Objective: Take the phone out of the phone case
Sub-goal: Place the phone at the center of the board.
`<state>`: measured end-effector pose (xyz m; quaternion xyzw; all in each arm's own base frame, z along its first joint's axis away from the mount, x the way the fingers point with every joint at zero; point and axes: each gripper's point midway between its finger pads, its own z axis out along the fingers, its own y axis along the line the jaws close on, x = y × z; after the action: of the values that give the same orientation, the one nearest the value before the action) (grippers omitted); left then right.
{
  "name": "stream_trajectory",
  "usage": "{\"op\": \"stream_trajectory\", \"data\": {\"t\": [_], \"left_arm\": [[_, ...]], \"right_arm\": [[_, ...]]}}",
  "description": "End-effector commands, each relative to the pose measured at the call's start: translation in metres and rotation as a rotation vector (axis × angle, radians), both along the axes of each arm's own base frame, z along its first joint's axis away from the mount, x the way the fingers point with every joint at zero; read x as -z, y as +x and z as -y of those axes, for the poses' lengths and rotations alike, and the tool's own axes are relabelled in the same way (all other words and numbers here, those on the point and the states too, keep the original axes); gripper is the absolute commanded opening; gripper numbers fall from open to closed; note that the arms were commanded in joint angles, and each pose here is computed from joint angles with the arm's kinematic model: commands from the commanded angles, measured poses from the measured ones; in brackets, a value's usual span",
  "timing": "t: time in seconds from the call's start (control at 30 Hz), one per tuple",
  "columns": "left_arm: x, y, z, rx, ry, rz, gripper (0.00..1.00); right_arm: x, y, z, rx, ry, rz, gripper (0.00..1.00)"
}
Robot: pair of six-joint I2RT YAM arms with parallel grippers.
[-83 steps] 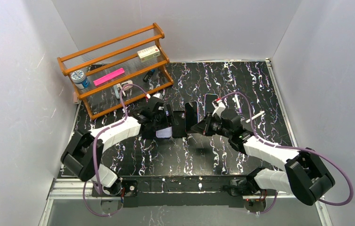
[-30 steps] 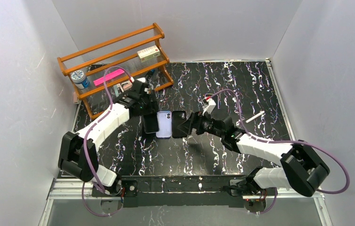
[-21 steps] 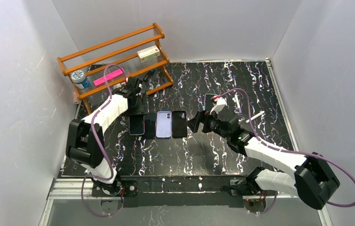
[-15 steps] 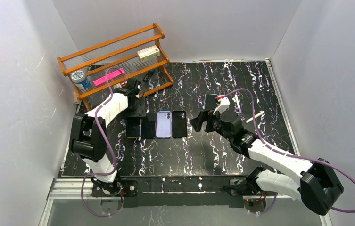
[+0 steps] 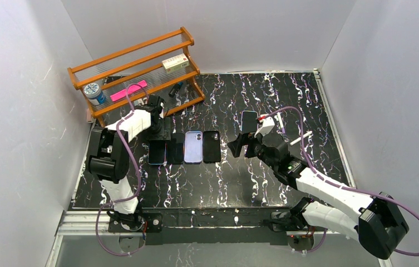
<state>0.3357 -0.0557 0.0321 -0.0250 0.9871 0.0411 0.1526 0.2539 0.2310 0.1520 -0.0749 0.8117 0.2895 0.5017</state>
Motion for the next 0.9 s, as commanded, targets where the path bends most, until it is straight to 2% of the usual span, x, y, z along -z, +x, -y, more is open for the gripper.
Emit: {"op": "stream_trajectory", "data": {"t": [0.0, 0.27, 0.47, 0.6, 0.87], "left_arm": [[-0.004, 0.000, 0.000, 0.007, -0.037, 0.005, 0.45], [0.001, -0.001, 0.005, 0.015, -0.068, -0.006, 0.65], [0.007, 0.002, 0.006, 0.011, -0.093, -0.014, 0.68], [0.011, 0.001, 0.005, 0.013, -0.097, -0.025, 0.75], [0.010, 0.002, 0.005, 0.027, -0.108, -0.025, 0.82]], "right_arm": [[-0.002, 0.003, 0.005, 0.022, -0.006, 0.030, 0.99], [0.001, 0.008, 0.009, 0.040, -0.044, 0.034, 0.99], [0.006, 0.014, 0.013, 0.062, -0.083, 0.039, 0.99], [0.008, 0.015, 0.012, 0.059, -0.091, 0.036, 0.99], [0.014, 0.019, 0.016, 0.073, -0.124, 0.033, 0.99]]}}
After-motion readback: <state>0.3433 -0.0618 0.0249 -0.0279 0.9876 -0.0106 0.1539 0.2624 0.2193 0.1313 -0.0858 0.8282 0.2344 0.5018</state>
